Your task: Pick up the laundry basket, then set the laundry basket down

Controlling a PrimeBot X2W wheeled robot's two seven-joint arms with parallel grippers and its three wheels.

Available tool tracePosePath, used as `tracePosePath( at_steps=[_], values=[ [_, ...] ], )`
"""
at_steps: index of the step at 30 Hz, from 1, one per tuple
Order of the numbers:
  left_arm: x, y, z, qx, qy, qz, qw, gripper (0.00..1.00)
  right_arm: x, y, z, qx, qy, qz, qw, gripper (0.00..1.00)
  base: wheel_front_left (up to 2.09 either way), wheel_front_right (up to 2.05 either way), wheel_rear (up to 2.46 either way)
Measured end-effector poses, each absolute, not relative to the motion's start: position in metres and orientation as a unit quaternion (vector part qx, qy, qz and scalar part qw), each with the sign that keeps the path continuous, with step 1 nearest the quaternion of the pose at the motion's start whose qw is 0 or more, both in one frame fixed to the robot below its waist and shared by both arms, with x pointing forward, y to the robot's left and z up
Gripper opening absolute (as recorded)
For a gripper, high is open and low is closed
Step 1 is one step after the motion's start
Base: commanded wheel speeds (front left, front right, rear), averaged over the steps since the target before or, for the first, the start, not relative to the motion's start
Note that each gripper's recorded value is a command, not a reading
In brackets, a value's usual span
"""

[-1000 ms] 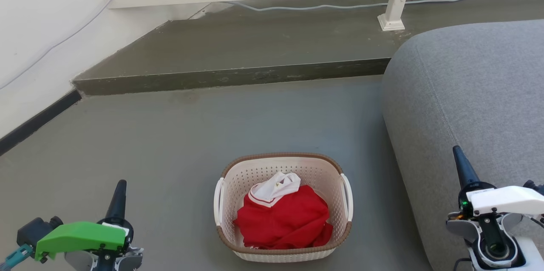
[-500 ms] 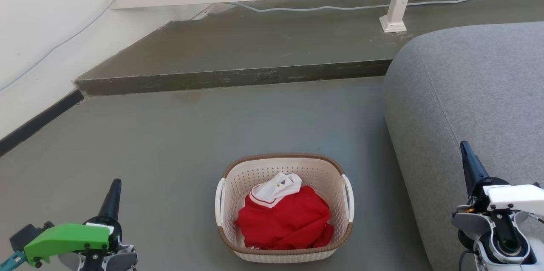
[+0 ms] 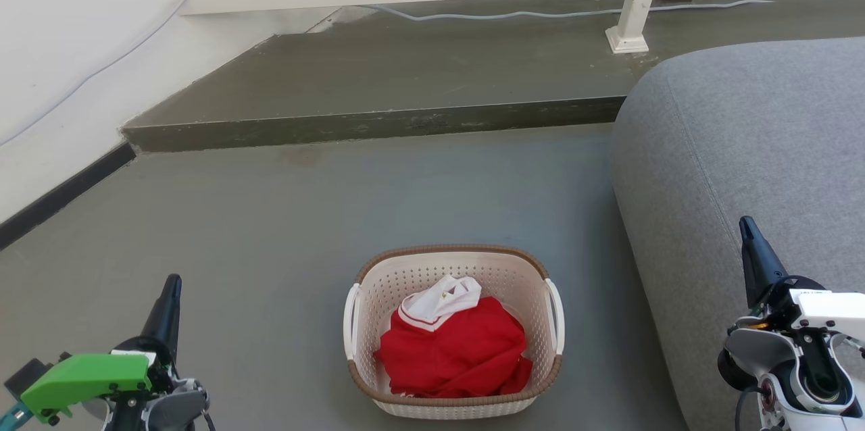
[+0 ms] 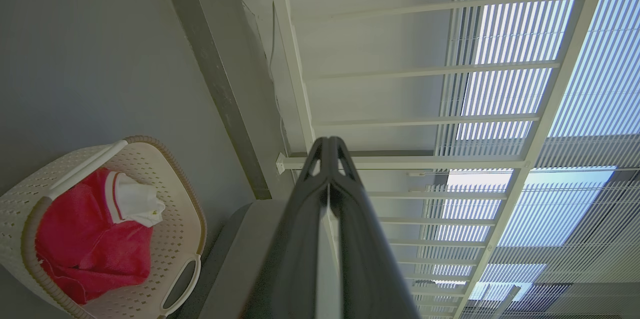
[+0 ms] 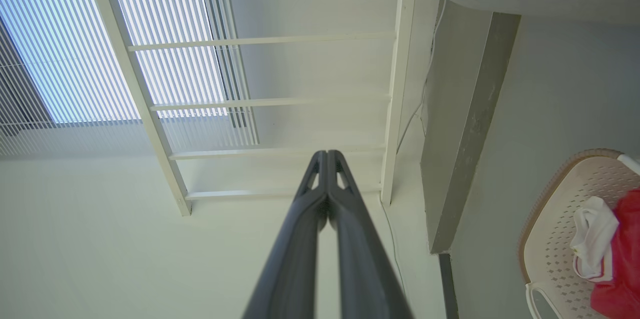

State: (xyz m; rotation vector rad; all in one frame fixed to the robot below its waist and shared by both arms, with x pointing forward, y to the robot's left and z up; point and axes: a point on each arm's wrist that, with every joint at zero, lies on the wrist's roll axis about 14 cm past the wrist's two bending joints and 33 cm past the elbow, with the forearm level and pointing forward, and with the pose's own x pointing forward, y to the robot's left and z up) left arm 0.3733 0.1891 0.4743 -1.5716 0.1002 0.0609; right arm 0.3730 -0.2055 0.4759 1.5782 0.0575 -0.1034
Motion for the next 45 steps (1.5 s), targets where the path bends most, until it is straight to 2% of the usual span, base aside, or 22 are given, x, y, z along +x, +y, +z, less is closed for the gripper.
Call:
tracePosePath(
  at_steps=[45],
  values=[
    [0.3754,0.1894,0.4776,-0.708,0.041,0.024,0.704,0.0,0.3734,-0.2056,0.4769,0.71,0.023,-0.045,0.703,0.0,0.0,0.0,0.0]
  ],
)
